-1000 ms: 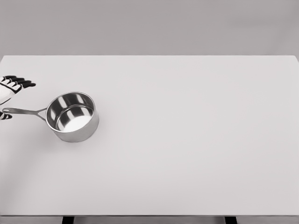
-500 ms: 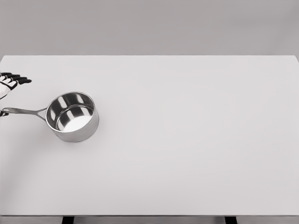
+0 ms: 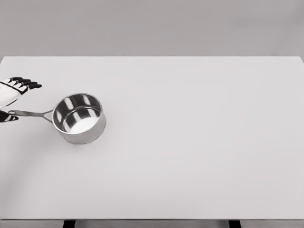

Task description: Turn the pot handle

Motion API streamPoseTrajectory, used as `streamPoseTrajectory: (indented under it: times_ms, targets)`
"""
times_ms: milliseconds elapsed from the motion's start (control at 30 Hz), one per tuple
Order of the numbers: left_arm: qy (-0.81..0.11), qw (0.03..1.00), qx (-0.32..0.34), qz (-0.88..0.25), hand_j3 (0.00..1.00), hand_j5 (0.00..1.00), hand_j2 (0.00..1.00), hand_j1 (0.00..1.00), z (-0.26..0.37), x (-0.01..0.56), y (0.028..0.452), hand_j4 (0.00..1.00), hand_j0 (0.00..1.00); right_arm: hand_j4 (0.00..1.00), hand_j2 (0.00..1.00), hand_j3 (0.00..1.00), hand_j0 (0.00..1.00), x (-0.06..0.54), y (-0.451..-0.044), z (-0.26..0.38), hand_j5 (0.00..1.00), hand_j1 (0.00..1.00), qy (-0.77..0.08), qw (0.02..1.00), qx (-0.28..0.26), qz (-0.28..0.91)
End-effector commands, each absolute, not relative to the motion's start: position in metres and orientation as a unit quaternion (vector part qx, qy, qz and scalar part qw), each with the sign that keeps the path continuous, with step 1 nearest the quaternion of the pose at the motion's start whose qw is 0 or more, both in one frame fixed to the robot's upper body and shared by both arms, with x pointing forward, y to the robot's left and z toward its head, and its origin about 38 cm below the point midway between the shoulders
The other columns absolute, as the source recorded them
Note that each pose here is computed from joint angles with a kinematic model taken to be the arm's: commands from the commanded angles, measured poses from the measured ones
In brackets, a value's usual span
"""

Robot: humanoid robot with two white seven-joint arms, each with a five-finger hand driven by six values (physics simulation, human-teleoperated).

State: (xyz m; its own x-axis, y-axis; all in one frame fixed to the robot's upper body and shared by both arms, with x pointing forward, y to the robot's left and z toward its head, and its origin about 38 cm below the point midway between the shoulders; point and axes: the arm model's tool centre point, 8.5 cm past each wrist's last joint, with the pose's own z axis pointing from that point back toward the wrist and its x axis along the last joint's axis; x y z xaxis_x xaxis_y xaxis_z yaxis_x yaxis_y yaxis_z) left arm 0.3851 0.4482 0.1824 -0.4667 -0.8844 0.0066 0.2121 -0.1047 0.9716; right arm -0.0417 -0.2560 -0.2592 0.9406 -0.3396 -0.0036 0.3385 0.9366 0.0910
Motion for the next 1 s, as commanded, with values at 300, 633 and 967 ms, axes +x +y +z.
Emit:
streamPoseTrajectory:
  times_ms: [300, 633, 967]
  targets:
    - [-0.53, 0.409, 0.315, -0.673, 1.0, 1.0, 1.0, 1.0, 0.179, 0.384, 0.446, 1.0, 1.0, 1.0, 1.0, 1.0, 1.0, -0.042, -0.256, -0.259, 1.0, 1.0, -0.006, 0.984, 0.045, -0.172]
    - [-0.577, 0.346, 0.295, -0.678, 1.0, 1.0, 1.0, 1.0, 0.203, 0.369, 0.403, 1.0, 1.0, 1.0, 1.0, 1.0, 1.0, -0.042, -0.256, -0.259, 1.0, 1.0, -0.006, 0.984, 0.045, -0.172]
    - [-0.579, 0.343, 0.29, -0.68, 1.0, 1.0, 1.0, 1.0, 0.205, 0.361, 0.403, 1.0, 1.0, 1.0, 1.0, 1.0, 1.0, -0.042, -0.256, -0.259, 1.0, 1.0, -0.006, 0.984, 0.045, -0.172]
